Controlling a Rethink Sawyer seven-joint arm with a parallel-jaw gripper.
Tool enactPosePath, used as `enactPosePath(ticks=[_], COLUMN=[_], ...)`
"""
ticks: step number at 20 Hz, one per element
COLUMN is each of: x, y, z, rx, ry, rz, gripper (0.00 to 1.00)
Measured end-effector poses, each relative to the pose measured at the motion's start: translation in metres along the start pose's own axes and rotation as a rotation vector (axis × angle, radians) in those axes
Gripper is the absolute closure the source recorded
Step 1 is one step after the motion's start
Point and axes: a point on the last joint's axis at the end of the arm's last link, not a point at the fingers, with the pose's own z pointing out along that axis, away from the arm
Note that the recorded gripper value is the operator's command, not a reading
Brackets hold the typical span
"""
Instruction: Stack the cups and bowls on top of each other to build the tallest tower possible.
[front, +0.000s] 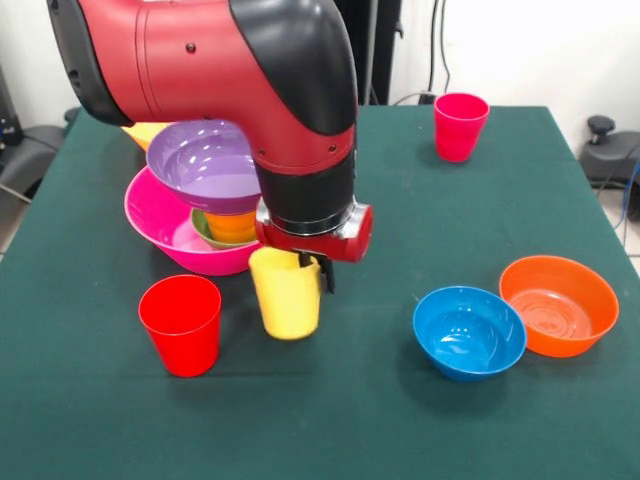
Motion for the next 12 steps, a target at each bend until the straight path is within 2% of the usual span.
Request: enactPosePath(ticks=[7, 12], x=[0.007, 0.018], y=[-0.005, 0.004], z=[-0.009, -0.045], rx=[0.019, 0.046], ry=[-0.020, -0.045], rz=[-0.010, -0.042], gripper=[1.00, 1.00])
